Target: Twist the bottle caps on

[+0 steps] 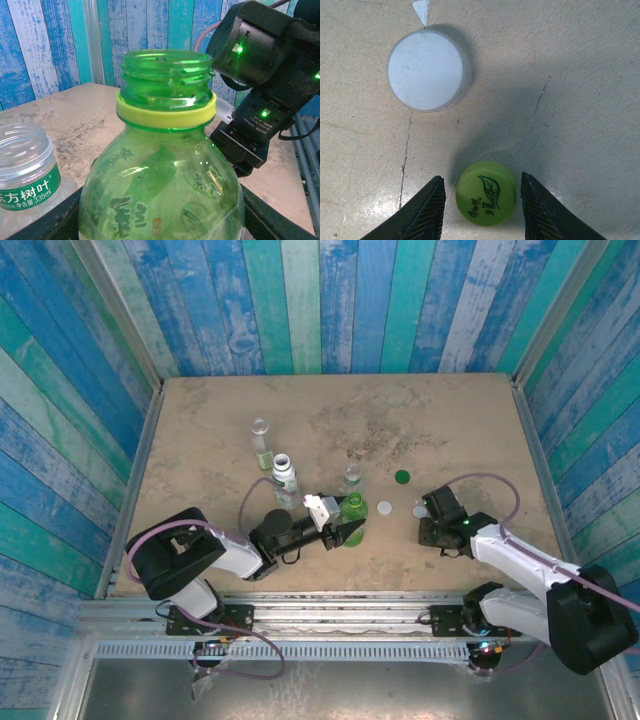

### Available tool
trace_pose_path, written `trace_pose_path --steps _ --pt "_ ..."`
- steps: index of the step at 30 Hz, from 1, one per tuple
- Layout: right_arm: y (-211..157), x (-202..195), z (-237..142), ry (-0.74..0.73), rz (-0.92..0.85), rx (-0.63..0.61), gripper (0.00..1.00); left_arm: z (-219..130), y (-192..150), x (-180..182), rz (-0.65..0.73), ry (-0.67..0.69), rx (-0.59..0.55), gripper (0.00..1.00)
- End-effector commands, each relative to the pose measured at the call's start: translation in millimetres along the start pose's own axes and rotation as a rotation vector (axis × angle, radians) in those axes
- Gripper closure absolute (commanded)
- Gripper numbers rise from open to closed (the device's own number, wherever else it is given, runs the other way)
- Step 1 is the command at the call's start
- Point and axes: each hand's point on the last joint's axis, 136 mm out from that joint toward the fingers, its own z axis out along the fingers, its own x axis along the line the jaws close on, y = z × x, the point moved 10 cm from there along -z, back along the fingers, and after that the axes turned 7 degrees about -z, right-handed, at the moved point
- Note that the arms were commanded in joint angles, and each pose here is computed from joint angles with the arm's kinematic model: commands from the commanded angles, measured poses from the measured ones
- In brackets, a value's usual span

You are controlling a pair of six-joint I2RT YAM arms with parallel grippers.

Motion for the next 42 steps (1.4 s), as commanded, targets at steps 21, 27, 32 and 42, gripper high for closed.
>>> trace_pose_path --steps 21,27,32,42 --pt "11.4 4.9 -11.0 0.036 -0.028 0.007 0.7 -0.6 0.4 -0.1 0.016 0.011 -0.005 0.37" --pt "23.1 11.1 -35.0 0.123 -0.077 -0.038 0.7 -0.1 -0.2 0.4 0.013 0.013 -0.004 0.37" --pt "33.0 16.5 -61.1 0.207 -0.122 -0.086 0.69 -0.1 -0.4 0.3 0.014 0.013 -0.003 0.37" --pt "55.8 42.8 -113.4 0.38 -0.248 -0.19 0.67 0.1 -2.2 0.7 0.019 0.015 0.005 0.36"
